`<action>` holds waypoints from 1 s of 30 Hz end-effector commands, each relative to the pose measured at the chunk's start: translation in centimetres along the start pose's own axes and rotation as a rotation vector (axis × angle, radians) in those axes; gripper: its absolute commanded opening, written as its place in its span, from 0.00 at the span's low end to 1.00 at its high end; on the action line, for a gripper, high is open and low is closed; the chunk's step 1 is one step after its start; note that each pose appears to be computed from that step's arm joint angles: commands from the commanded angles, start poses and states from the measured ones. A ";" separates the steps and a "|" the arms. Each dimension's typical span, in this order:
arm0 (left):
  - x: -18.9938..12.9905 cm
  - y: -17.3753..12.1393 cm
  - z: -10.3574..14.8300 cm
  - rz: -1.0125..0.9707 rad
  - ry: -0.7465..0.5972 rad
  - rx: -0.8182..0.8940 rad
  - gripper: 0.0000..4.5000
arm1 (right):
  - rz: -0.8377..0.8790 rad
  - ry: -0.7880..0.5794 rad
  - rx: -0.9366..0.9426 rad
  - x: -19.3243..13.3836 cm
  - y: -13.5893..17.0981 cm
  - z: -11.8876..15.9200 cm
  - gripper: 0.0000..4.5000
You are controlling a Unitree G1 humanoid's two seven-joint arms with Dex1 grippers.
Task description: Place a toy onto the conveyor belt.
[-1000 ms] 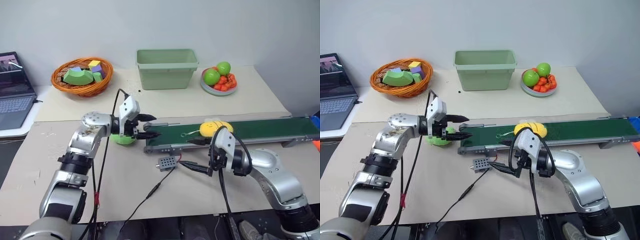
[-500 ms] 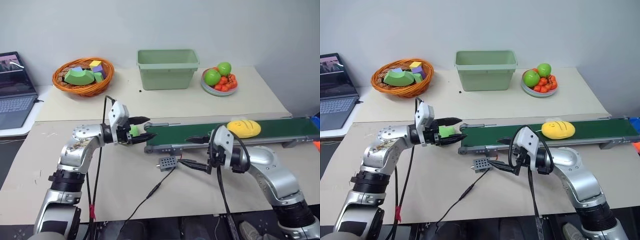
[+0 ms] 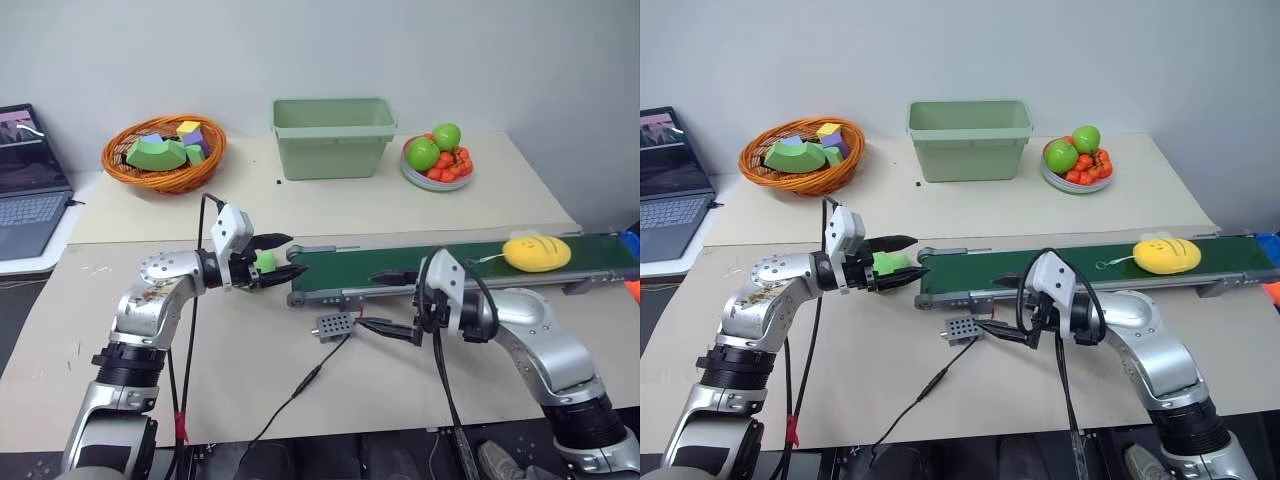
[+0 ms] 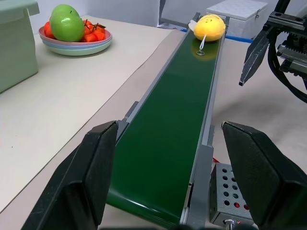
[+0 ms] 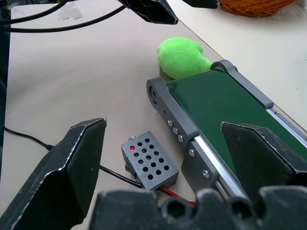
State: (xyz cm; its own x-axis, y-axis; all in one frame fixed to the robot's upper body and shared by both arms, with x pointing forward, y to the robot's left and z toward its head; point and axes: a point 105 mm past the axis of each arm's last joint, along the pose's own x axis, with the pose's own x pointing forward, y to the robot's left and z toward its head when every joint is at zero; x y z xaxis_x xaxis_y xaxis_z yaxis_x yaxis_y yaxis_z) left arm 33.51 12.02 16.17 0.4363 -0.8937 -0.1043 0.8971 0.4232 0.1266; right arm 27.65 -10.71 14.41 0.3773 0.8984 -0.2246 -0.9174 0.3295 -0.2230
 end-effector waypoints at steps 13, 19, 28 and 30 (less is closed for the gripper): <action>-0.3 0.1 1.0 0.006 -0.015 0.047 0.81 | 0.004 -0.034 -0.052 0.1 -0.1 1.0 1.00; -0.1 0.0 1.1 0.001 -0.020 0.046 0.81 | 0.000 -0.031 -0.050 0.0 -0.1 0.9 1.00; 0.0 -0.2 1.2 -0.015 -0.021 0.039 0.81 | -0.004 -0.031 -0.046 -0.1 0.0 0.9 1.00; 0.0 -0.2 1.2 -0.017 -0.021 0.039 0.81 | -0.004 -0.031 -0.045 -0.1 0.1 0.8 1.00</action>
State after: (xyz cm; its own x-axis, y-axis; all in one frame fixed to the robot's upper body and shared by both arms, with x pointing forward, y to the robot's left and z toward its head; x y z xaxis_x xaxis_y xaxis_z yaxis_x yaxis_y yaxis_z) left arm 33.49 12.02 16.14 0.4349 -0.8941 -0.1069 0.8979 0.4216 0.1264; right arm 27.62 -10.63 14.16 0.3719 0.9001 -0.2269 -0.9199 0.3245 -0.2203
